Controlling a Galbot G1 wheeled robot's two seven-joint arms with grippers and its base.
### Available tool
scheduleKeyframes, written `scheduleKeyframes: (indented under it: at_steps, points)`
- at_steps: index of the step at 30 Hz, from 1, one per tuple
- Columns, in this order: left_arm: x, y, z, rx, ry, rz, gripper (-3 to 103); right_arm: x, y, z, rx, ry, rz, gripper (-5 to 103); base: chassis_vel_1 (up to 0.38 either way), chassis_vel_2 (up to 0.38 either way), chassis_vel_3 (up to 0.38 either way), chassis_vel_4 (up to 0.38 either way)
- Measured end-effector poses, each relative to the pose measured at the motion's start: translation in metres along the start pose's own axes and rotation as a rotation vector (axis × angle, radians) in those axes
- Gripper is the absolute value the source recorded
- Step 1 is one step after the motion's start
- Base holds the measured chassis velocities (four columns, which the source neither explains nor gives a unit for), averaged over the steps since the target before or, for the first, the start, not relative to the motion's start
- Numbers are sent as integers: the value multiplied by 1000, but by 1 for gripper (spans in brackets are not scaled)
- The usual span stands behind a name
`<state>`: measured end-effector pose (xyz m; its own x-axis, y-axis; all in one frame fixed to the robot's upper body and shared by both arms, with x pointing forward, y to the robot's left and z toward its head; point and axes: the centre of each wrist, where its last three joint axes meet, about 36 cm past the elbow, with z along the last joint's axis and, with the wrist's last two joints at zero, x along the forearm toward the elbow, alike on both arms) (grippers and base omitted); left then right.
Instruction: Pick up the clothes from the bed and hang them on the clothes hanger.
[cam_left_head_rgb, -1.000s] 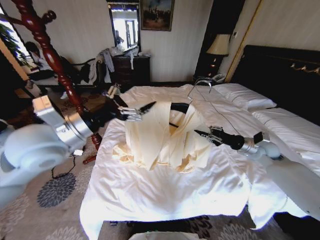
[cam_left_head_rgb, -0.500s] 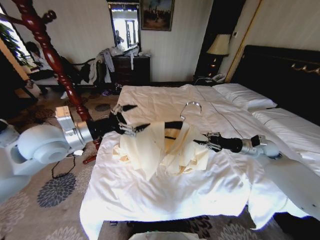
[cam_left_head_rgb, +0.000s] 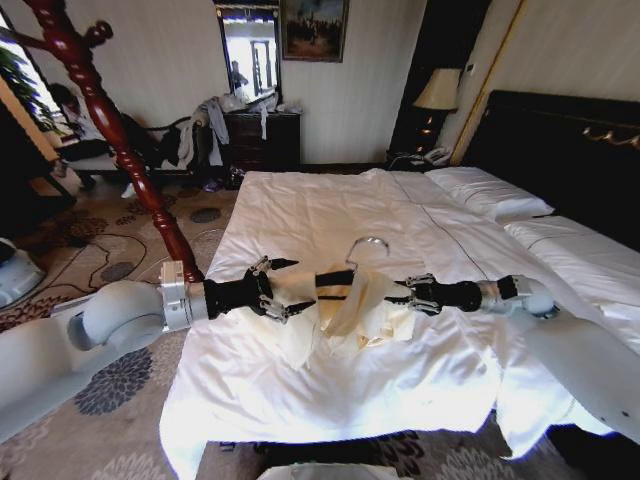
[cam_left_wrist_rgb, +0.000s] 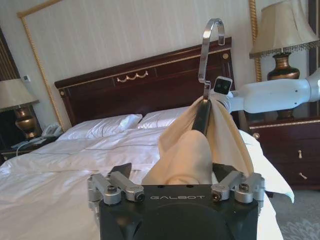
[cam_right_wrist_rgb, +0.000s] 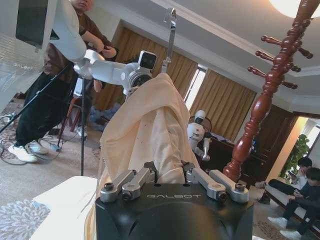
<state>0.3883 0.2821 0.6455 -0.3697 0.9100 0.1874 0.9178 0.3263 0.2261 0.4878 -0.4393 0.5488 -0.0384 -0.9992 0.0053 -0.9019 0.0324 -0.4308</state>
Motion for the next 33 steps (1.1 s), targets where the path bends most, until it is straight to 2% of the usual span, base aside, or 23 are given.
scheduleKeyframes:
  at_steps: [1,3,6,10,12,15,17,18,19,30,32,33]
  points:
    - [0,0,0,0,0,0,88,0,0,0,0,0,0,21,0,0,0,0]
    - [0,0,2,-6,9,15,77,-1,-1,-2,6,0,-5,21,0,0,0,0]
    - [0,0,3,-14,16,29,72,-2,-1,-3,10,0,-13,21,0,0,0,0]
    - [2,0,4,-31,34,68,50,-5,-1,-9,20,0,-43,21,0,0,0,0]
    - [2,1,4,-32,35,71,50,-6,-1,-10,21,-1,-47,21,0,0,0,0]
    - [3,4,7,-30,44,87,34,-7,0,-12,24,0,-56,21,0,0,0,0]
    - [3,4,7,-30,47,93,34,-7,0,-13,25,2,-57,21,0,0,0,0]
    - [3,5,8,-31,51,105,24,-6,0,-14,27,3,-57,21,0,0,0,0]
    - [3,5,9,-32,54,113,22,-6,0,-14,28,4,-57,21,0,0,0,0]
    - [5,12,14,-41,56,143,21,-6,-1,-15,30,4,-52,21,0,0,0,0]
    - [5,14,15,-37,57,143,21,-6,0,-13,27,-2,-42,18,0,0,0,0]
    - [5,15,16,-34,60,139,20,-5,0,-12,25,-3,-40,22,0,0,0,0]
